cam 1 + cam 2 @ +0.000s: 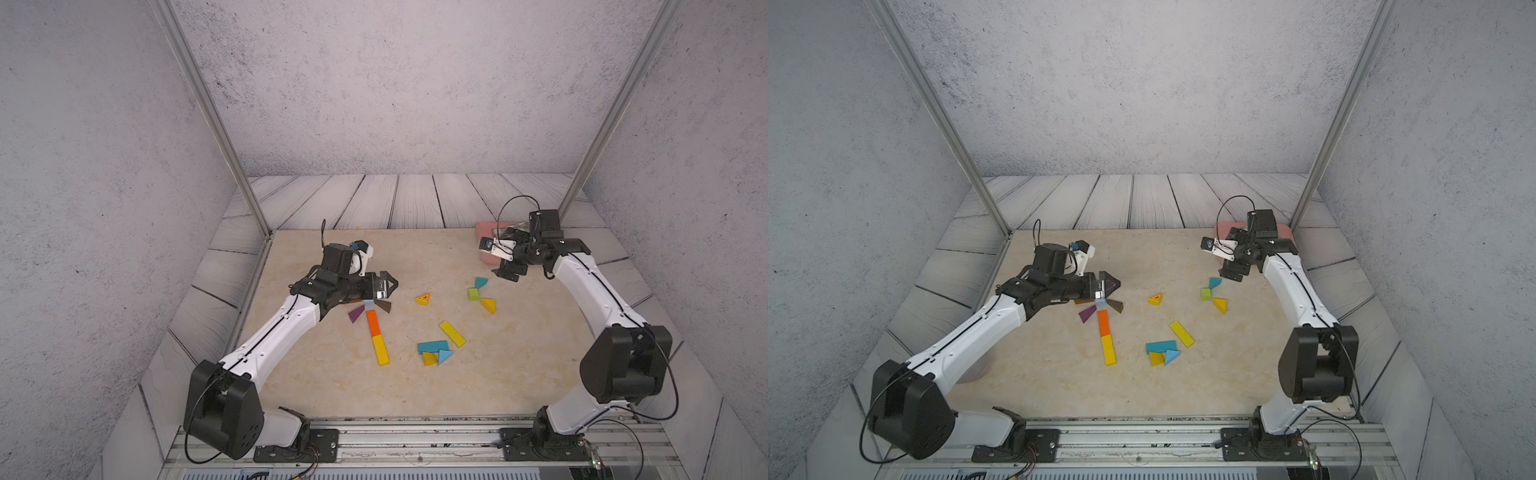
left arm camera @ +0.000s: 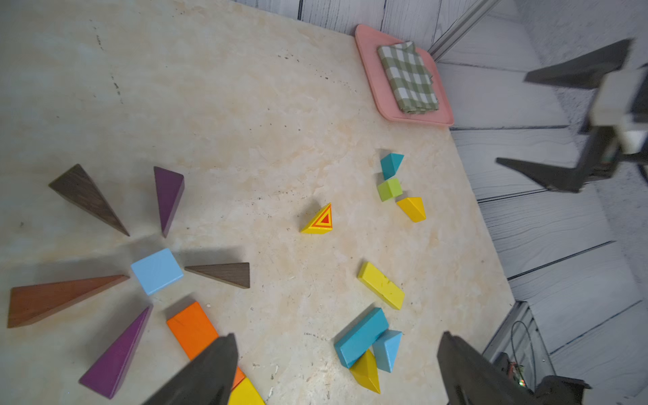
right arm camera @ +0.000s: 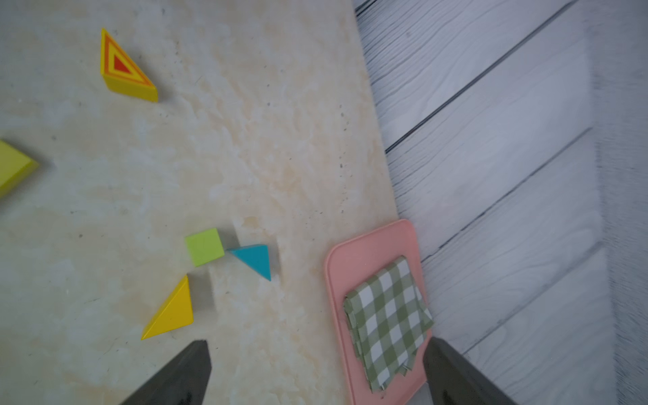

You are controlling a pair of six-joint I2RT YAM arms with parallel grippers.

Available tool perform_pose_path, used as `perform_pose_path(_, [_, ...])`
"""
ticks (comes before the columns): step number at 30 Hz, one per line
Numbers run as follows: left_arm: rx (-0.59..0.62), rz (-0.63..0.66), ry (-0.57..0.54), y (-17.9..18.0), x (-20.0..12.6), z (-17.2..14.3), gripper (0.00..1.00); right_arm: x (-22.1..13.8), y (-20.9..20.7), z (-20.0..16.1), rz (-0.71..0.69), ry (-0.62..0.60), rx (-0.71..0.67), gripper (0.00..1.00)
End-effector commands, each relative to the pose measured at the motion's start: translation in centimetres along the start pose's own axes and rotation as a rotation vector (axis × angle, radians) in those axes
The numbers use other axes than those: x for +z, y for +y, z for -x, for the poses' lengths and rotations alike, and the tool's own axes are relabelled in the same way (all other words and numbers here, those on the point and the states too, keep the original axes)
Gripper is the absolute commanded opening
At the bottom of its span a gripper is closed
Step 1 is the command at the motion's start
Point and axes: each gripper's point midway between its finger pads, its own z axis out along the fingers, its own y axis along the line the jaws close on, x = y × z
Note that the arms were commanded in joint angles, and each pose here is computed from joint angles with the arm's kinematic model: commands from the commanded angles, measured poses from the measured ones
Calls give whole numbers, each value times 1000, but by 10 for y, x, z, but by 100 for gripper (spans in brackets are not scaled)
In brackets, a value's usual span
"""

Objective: Assemble a small pinwheel with building blocks
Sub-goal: Assemble the building block at the center of the board, then adjust the building block at the center of the board.

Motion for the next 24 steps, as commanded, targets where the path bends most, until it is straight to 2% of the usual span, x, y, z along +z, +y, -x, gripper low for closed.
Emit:
perform_pose_path(1, [71,57,23,-2,8,2,96,-25,-17,18,-93,-74,218,99])
perform_pose_path(5, [98,46,35,-11,19,8,96,-31,-14,25,-107,-137,394,99])
perform_pose_path(7, [119,70,52,-10,26,11,96,-37,-32,23,-168,-135,671,99])
perform_pose_path(9, [159,114,79,-8,37,13,94,-48,-53,4,-282,-80,1026,99])
perform_pose_path(11, [205,141,114,-8,53,13,91,-51,-43,1,-241,-45,1189,99])
perform_pose_path(13, [243,154,171,-10,70,10,86,-50,-32,-4,-240,-62,1319,99])
perform_pose_path(16, [335,216,278,-9,97,0,82,-51,-8,-6,-211,-108,1422,99])
perform_pose_path(19, [429,258,389,-8,121,-16,80,-54,9,-16,-223,-85,1482,99])
perform_pose_path(24, [465,309,550,2,147,-40,72,-46,37,-17,-133,-54,1502,99])
